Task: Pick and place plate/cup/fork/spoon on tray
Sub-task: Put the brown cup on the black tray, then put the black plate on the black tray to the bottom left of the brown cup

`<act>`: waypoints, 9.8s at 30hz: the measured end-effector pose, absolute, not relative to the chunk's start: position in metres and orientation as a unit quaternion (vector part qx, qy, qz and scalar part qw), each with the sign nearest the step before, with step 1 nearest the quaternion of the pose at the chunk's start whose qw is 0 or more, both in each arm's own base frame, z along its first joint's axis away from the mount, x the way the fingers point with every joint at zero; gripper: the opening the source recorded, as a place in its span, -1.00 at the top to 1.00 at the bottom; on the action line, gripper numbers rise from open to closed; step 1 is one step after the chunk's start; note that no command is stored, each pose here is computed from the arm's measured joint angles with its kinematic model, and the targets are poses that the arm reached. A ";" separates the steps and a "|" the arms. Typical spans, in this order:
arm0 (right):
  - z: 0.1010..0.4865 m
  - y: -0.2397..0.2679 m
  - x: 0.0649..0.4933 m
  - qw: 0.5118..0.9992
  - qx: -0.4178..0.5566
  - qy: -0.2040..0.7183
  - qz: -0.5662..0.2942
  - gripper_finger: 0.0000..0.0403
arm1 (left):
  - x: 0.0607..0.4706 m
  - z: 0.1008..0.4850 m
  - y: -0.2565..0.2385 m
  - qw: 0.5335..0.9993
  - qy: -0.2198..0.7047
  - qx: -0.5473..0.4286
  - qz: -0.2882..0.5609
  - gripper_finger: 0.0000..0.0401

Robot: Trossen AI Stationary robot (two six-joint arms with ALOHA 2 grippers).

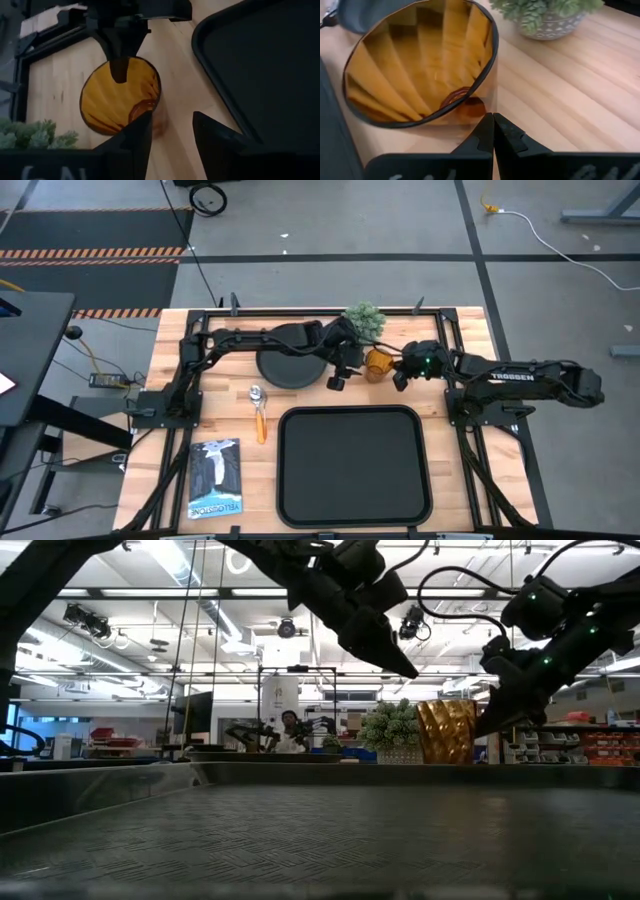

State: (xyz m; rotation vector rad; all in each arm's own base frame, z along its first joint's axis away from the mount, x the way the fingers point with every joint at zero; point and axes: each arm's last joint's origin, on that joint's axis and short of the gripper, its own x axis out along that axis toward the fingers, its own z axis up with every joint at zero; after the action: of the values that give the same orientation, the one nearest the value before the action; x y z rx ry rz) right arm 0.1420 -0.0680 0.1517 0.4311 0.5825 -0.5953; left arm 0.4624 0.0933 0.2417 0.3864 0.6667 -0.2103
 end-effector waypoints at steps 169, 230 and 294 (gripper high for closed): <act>0.174 -0.084 0.121 0.869 0.176 0.184 -0.424 0.96 | 0.531 0.210 -0.060 0.924 0.249 0.230 -0.177 0.40; 0.180 -0.085 0.125 0.893 0.132 0.172 -0.394 0.96 | 0.369 0.213 -0.004 0.931 0.318 0.139 0.112 0.88; 0.187 -0.101 0.152 0.924 0.060 0.095 -0.366 0.96 | 0.166 0.173 0.179 0.862 0.215 -0.253 0.382 0.28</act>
State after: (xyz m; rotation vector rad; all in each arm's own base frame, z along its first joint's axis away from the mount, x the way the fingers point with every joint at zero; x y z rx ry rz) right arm 0.1517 -0.1006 0.1870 0.1224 0.1940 -0.7508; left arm 0.1658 0.1788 0.1735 -0.5301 0.4519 0.8012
